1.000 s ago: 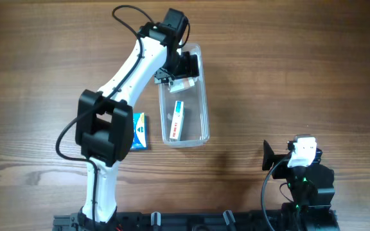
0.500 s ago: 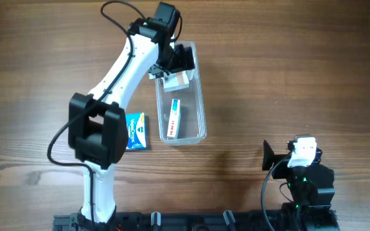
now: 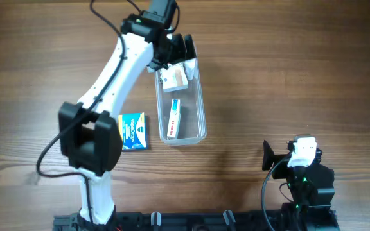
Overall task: Pack container
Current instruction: 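Lower the Hansaplast box into the container and open the left gripper, then move the left gripper down-left to the blue VapoDrops box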
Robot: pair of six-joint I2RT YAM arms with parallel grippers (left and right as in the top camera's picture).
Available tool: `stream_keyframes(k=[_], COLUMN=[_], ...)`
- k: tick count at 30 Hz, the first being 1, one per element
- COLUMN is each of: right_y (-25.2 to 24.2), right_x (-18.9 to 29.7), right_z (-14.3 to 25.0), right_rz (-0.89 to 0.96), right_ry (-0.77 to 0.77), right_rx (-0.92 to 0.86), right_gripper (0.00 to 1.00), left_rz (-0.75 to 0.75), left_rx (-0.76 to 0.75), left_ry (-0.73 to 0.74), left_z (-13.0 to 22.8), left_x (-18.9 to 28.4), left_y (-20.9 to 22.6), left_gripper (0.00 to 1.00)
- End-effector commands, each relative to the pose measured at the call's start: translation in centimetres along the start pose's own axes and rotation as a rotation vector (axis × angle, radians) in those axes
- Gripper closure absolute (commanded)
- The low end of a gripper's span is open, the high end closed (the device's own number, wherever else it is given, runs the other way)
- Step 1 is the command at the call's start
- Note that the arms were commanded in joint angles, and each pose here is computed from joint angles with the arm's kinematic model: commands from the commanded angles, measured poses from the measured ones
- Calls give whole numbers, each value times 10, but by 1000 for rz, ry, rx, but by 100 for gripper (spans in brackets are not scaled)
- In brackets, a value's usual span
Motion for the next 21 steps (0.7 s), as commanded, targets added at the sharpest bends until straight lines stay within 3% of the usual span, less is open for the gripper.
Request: stream_keyframes(k=[1, 9, 21], right_y=[-3, -3, -3], right_x=[0, 0, 0], right_z=[1, 1, 1], right_rz=[24, 24, 24], right_ry=[1, 1, 1], right_rx=[11, 10, 10], right_gripper=[0, 0, 0], left_rz=[62, -152, -167], left_rx=[69, 178, 195], left_ry=[-95, -84, -80], left_z=[-20, -9, 31], left_x=[73, 118, 118], left_y=[13, 76, 116], left_gripper=[0, 0, 0])
Point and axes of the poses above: each gripper's point midway between its finger pads, its own x axis back along the fingers, its own y axis along the line the jaws close on, z = x × y, the point moved 6 cm from there along x, back along the fingers, and after that the axes turned 15 degrees about x, right-handed, at the moved point
